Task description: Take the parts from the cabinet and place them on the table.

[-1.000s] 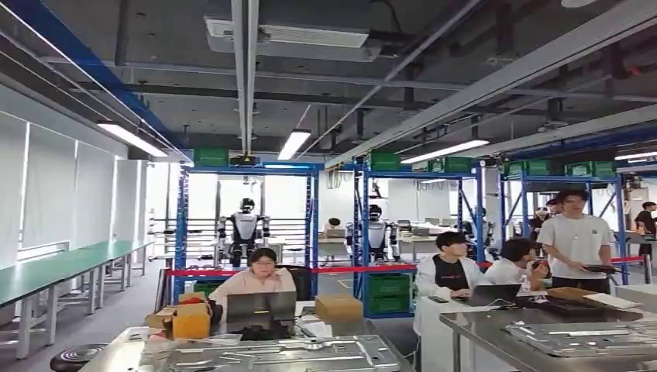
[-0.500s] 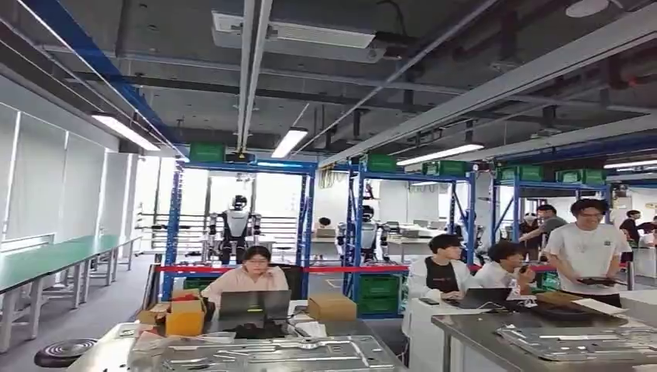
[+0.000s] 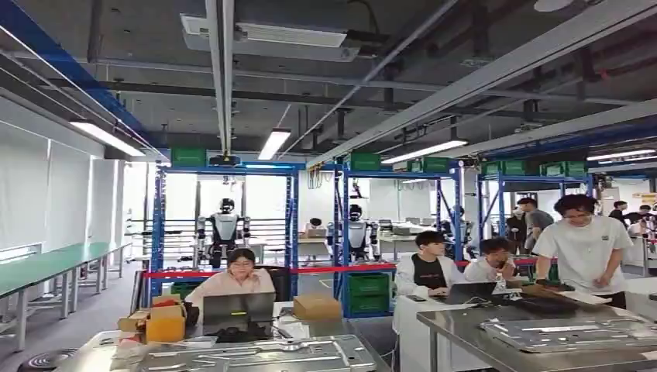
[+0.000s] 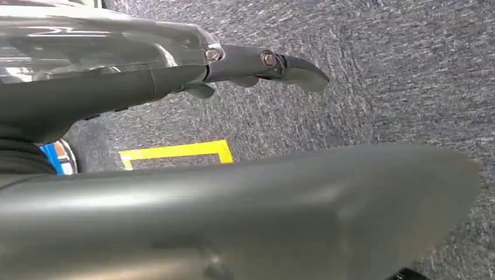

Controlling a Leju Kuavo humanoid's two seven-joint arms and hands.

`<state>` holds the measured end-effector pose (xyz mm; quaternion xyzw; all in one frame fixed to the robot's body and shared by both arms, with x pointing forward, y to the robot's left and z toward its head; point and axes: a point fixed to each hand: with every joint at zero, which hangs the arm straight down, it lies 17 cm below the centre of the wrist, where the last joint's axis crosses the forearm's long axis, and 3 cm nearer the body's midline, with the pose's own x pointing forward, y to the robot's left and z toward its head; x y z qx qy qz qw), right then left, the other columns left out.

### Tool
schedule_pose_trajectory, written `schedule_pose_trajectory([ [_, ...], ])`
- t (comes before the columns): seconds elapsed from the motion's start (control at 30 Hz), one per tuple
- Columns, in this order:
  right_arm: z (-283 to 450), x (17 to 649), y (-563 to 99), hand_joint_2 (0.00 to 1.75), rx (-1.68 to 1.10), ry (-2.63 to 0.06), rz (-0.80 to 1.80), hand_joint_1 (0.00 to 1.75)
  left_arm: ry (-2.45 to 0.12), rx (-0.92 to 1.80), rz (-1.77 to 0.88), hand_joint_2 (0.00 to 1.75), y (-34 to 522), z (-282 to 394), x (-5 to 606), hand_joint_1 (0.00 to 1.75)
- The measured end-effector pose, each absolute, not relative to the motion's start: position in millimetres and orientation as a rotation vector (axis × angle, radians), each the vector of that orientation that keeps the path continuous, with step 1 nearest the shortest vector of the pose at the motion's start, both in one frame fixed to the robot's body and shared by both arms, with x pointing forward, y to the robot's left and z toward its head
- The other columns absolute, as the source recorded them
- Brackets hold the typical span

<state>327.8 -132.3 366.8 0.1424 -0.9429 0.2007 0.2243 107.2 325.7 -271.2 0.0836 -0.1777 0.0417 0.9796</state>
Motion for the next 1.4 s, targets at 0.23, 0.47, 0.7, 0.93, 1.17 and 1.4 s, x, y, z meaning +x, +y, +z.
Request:
schedule_pose_trajectory([
  [0.23,366.9,327.7,-131.8,1.75,0.394,-2.602,0.555,1.75,-0.359,0.17,0.084,1.75,327.0,-271.0,108.0,0.0],
  [0.47,365.9,327.8,-132.1,1.75,0.393,-2.6,0.554,1.75,-0.36,0.17,0.084,1.75,326.8,-270.8,108.9,0.0],
  [0.7,366.9,327.9,-132.0,1.75,0.393,-2.602,0.555,1.75,-0.361,0.17,0.084,1.75,326.8,-270.7,109.5,0.0],
  [0.93,366.2,330.2,-130.1,1.75,0.32,-2.614,0.601,1.75,-0.367,0.148,0.098,1.75,322.0,-270.3,111.2,0.0],
  [1.17,362.3,333.5,-131.2,1.75,0.287,-2.605,0.624,1.75,-0.373,0.146,0.098,1.75,321.7,-269.8,113.2,0.0],
  [1.4,364.1,331.5,-133.3,1.75,0.296,-2.616,0.622,1.75,-0.375,0.143,0.091,1.75,320.8,-269.7,113.1,0.0],
])
